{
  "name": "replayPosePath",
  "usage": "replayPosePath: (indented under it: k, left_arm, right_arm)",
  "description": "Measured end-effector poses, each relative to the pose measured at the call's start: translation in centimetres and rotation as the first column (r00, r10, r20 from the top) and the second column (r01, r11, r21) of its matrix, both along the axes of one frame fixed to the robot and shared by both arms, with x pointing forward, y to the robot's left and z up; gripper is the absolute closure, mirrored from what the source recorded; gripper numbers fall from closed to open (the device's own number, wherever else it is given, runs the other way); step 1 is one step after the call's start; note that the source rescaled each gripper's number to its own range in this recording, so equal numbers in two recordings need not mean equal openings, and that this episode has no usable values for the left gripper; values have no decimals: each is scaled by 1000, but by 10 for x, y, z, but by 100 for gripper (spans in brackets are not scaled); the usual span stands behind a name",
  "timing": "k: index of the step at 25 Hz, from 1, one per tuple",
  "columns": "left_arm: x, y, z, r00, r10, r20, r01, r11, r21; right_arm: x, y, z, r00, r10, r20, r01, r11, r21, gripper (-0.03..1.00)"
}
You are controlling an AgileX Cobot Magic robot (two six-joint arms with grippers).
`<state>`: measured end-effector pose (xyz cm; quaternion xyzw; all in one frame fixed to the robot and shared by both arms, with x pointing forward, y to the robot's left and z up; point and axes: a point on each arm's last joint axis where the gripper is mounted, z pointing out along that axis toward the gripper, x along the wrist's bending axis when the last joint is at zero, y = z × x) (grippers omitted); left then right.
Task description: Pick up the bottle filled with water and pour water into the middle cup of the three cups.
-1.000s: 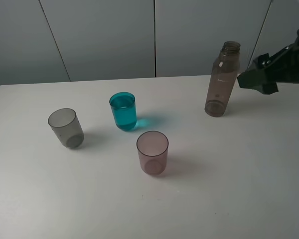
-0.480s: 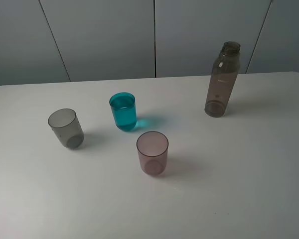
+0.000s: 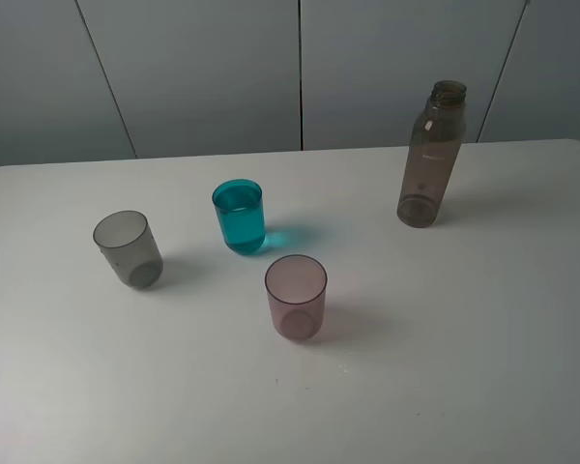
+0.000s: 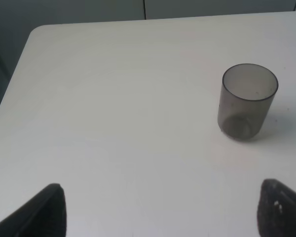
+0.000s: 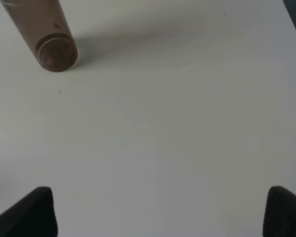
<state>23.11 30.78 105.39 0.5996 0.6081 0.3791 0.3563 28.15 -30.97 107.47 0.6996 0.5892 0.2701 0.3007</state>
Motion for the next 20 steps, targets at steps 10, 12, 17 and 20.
replayPosePath:
  k: [10, 12, 17, 20]
  left_arm:
    - [0, 0, 0, 1000, 0, 0, 0, 1000, 0]
    - [0, 0, 0, 1000, 0, 0, 0, 1000, 0]
    - [0, 0, 0, 1000, 0, 0, 0, 1000, 0]
    - [0, 0, 0, 1000, 0, 0, 0, 1000, 0]
  right_arm:
    - [-35, 2, -14, 983, -12, 185, 22, 999, -50, 27]
    - [-39, 5, -17, 980, -7, 199, 16, 999, -39, 27]
    - [-50, 8, -21, 970, 17, 243, -8, 999, -41, 27]
    - [-50, 9, -22, 970, 30, 243, -20, 999, -42, 27]
